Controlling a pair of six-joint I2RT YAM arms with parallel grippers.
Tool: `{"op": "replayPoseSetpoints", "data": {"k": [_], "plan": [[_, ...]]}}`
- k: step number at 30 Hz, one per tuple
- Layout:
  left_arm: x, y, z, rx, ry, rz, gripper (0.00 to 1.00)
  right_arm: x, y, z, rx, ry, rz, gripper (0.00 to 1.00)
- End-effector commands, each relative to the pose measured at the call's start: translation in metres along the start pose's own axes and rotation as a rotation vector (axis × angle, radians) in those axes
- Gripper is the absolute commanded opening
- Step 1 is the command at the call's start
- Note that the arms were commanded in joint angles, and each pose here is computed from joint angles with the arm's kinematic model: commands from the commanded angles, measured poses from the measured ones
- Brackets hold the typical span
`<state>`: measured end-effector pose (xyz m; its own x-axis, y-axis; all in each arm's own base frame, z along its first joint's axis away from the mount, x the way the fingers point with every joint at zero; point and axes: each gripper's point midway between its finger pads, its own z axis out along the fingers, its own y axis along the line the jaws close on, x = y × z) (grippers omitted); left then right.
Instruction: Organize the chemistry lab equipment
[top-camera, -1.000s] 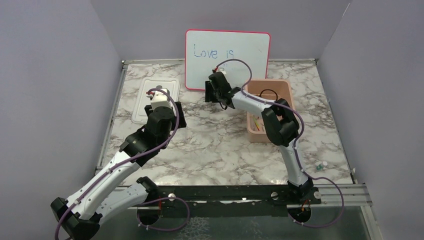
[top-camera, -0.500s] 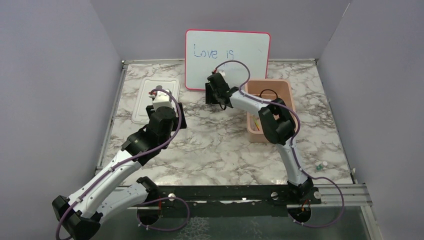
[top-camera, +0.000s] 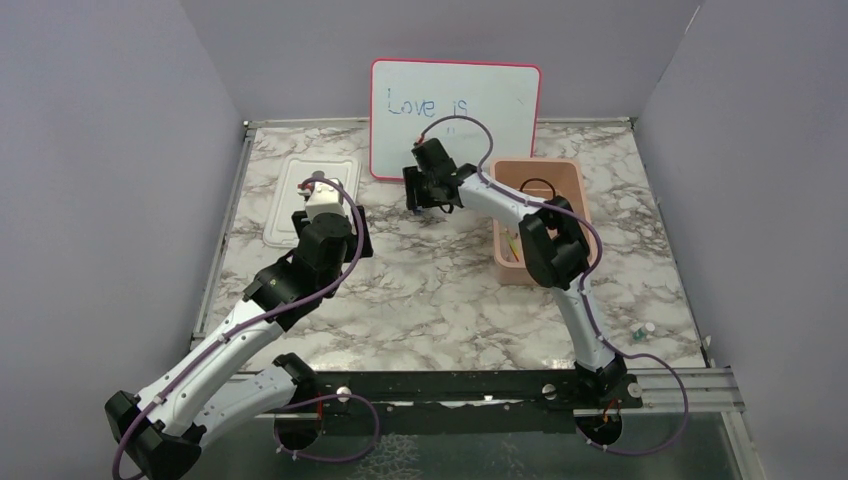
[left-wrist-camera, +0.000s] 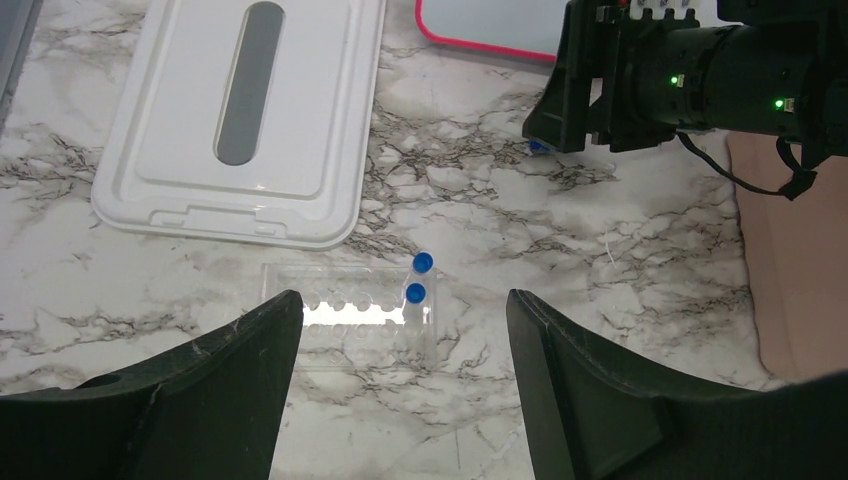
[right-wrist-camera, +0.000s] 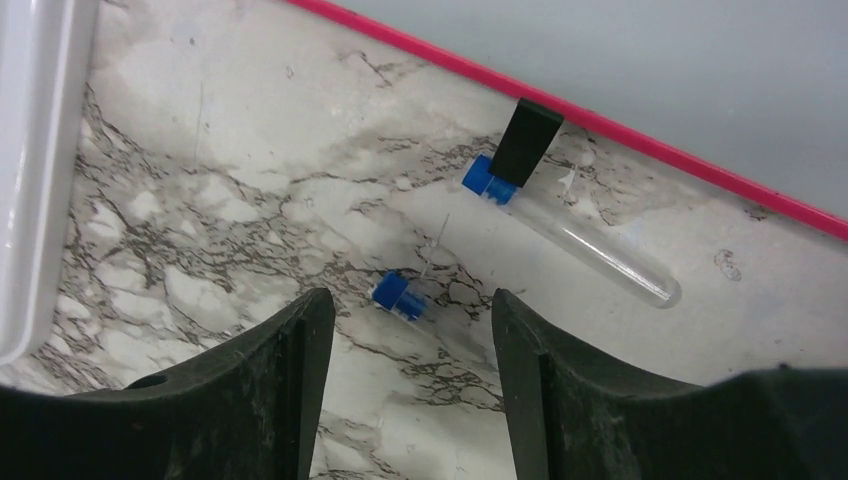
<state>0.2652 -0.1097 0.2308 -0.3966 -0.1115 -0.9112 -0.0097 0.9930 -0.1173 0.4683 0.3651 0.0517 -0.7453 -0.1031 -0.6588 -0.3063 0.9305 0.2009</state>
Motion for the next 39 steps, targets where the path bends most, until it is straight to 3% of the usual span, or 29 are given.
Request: {"op": "replayPoseSetpoints", "data": {"k": [1,9,15,21,26,28,30,34,39], "plan": [[-0.001,0.000,-0.001,0.014,-0.008,0.003,0.77,0.015,-0.001,-0.005,-0.013,0.075,-0.116,0.65],[-0.002,0.001,-0.002,0.018,-0.018,-0.001,0.77,0.041,-0.017,-0.014,-0.054,0.157,-0.436,0.64],[-0.002,0.001,-0.001,0.017,-0.014,-0.002,0.78,0.060,-0.021,-0.014,-0.100,0.203,-0.532,0.57],[-0.001,0.000,0.001,0.018,-0.008,-0.006,0.78,0.066,-0.024,-0.010,-0.117,0.228,-0.593,0.36],[0.001,-0.003,0.002,0.028,0.004,-0.015,0.77,0.067,-0.025,-0.010,-0.125,0.238,-0.624,0.02],[0.003,-0.005,0.003,0.039,0.010,-0.023,0.78,0.058,-0.019,-0.019,-0.131,0.233,-0.589,0.01],[0.006,-0.008,0.005,0.048,0.021,-0.028,0.78,0.048,-0.005,-0.032,-0.176,0.172,-0.558,0.01],[0.007,-0.014,0.007,0.068,0.038,-0.058,0.78,0.006,0.024,-0.082,-0.276,-0.086,-0.514,0.01],[0.004,-0.038,-0.001,0.183,0.068,-0.147,0.78,-0.016,0.054,-0.156,-0.450,-0.382,-0.520,0.01]]}}
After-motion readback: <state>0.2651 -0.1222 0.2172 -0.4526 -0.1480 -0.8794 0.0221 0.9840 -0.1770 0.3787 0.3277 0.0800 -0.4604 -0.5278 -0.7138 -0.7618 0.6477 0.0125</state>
